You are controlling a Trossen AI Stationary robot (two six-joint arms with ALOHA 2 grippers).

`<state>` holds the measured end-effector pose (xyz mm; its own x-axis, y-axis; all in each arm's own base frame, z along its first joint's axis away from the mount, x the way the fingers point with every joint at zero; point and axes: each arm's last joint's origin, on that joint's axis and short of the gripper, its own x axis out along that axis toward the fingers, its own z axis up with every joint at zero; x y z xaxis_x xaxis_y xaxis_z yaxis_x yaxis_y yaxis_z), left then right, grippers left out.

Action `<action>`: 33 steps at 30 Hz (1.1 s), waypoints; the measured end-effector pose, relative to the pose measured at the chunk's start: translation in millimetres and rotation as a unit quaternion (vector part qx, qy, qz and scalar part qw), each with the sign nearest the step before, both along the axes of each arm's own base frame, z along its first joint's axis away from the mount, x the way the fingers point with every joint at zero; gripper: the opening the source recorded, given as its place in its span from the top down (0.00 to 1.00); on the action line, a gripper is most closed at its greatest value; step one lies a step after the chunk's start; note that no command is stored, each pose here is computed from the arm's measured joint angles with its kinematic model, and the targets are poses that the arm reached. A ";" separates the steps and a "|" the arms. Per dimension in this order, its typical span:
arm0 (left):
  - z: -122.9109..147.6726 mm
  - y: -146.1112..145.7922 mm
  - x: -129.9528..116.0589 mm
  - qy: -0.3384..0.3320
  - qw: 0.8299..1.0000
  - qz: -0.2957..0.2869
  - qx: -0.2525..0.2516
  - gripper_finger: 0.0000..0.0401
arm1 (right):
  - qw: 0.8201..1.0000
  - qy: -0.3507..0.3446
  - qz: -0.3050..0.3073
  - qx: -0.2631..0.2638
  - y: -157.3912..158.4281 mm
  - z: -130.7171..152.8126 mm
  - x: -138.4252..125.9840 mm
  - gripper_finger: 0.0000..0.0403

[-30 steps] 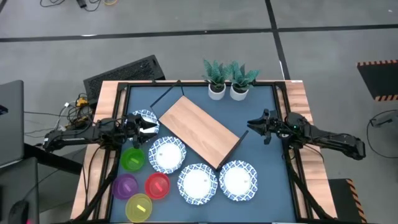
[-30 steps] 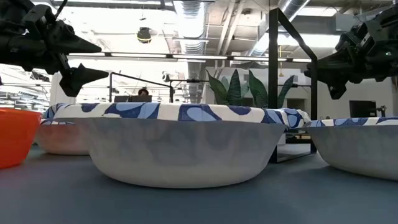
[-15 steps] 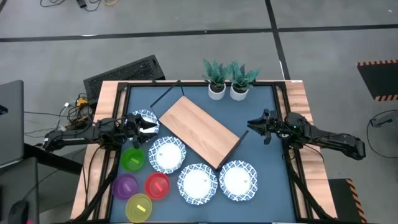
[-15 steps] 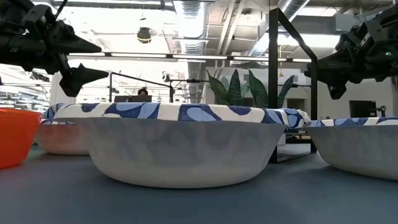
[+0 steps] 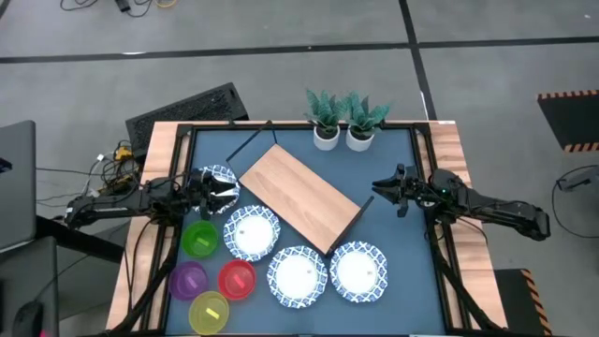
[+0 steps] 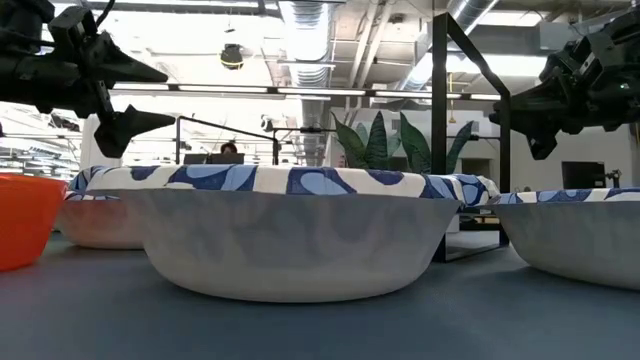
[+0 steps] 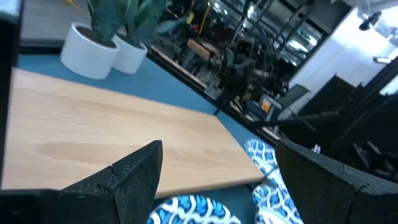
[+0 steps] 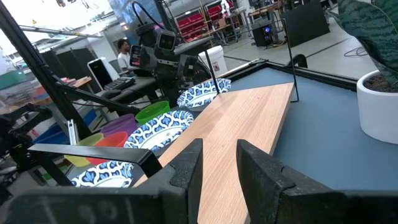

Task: Place and stack bowls onto a shelf
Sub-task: Put the left blue bowl on the shelf

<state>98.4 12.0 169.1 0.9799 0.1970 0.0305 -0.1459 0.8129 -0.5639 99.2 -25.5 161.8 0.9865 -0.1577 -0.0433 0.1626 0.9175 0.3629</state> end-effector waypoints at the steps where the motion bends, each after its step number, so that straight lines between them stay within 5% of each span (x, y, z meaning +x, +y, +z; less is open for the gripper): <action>1: -0.2 0.1 0.0 0.000 1.000 0.001 -0.004 0.25 | 1.000 0.000 0.000 0.000 0.0 0.1 0.0 0.70; 9: 0.2 2.7 -0.7 -0.022 0.995 0.046 -0.084 0.25 | 1.000 0.000 0.000 0.000 0.0 0.0 0.0 0.70; 33: 2.4 8.3 -3.3 -0.050 0.981 0.145 -0.122 0.25 | 1.000 0.000 0.000 0.000 0.0 0.0 0.0 0.70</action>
